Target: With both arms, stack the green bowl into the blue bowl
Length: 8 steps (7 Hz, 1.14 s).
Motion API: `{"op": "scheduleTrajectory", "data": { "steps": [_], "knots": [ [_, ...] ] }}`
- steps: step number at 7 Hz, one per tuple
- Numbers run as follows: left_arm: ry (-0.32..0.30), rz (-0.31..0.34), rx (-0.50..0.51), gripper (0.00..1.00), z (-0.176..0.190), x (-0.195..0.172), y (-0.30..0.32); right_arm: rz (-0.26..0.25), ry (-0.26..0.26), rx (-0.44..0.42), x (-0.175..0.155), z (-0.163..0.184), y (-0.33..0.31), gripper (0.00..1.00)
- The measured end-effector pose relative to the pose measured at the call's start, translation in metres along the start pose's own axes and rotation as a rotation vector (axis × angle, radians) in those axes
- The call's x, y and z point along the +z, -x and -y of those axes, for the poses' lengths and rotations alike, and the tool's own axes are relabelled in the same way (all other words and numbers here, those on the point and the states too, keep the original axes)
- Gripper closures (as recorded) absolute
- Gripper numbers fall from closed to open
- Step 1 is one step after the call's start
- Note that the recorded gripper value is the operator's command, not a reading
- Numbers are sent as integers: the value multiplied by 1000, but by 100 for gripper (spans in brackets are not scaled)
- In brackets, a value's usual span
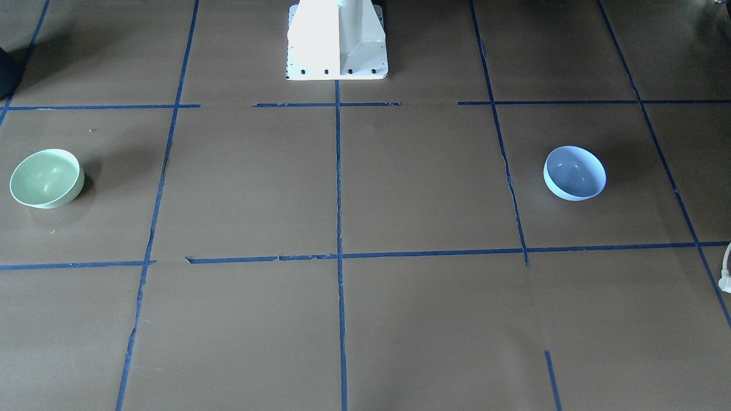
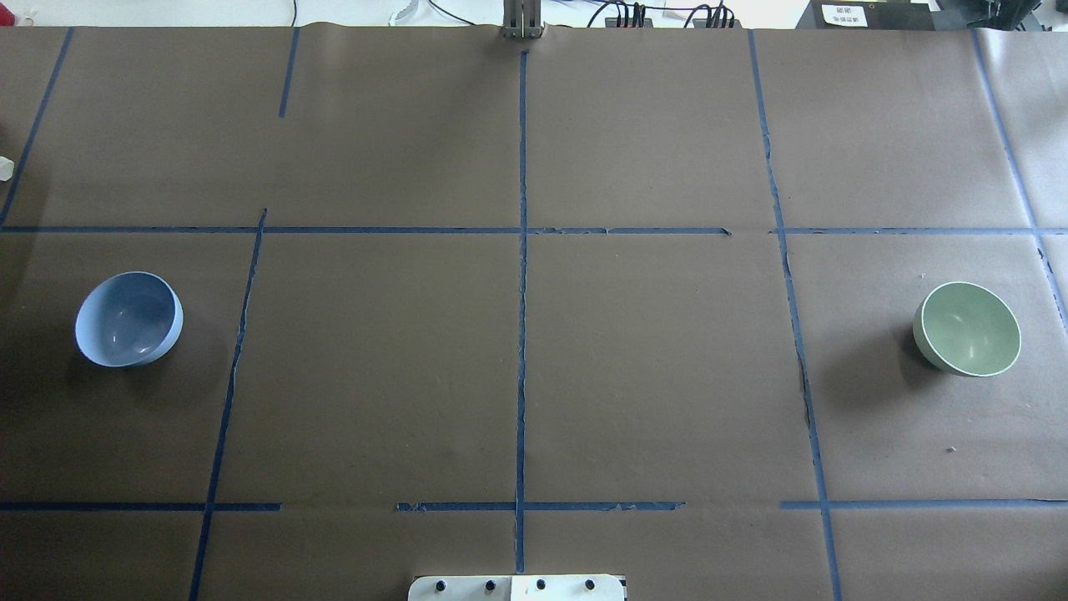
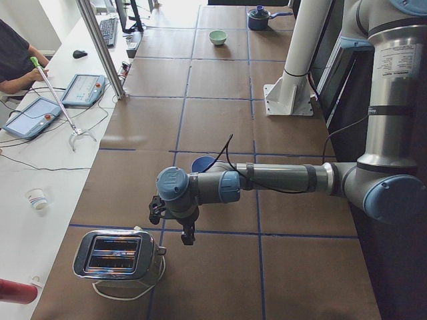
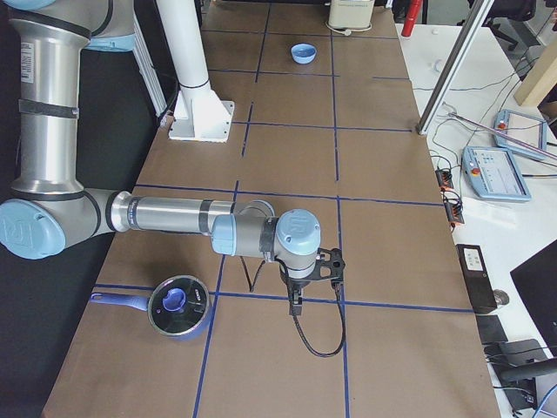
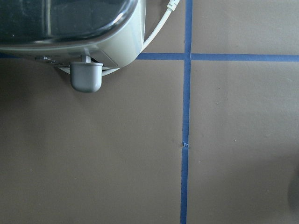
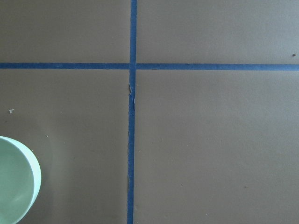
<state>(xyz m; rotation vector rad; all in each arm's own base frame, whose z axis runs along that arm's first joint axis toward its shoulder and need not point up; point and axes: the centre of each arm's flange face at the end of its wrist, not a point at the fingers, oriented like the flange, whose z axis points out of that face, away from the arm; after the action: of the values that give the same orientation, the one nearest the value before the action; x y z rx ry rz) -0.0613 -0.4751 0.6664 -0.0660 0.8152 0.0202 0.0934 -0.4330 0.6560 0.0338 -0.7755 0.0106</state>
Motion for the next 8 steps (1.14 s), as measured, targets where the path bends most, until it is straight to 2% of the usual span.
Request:
{"op": "scheduleTrajectory", "data": {
  "steps": [6, 8],
  "knots": [
    [-26, -8, 11, 0, 4, -12, -17, 1, -6, -5, -3, 3, 3, 0],
    [-48, -64, -32, 0, 13, -7, -58, 2, -15, -12, -7, 6, 7, 0]
  ]
}}
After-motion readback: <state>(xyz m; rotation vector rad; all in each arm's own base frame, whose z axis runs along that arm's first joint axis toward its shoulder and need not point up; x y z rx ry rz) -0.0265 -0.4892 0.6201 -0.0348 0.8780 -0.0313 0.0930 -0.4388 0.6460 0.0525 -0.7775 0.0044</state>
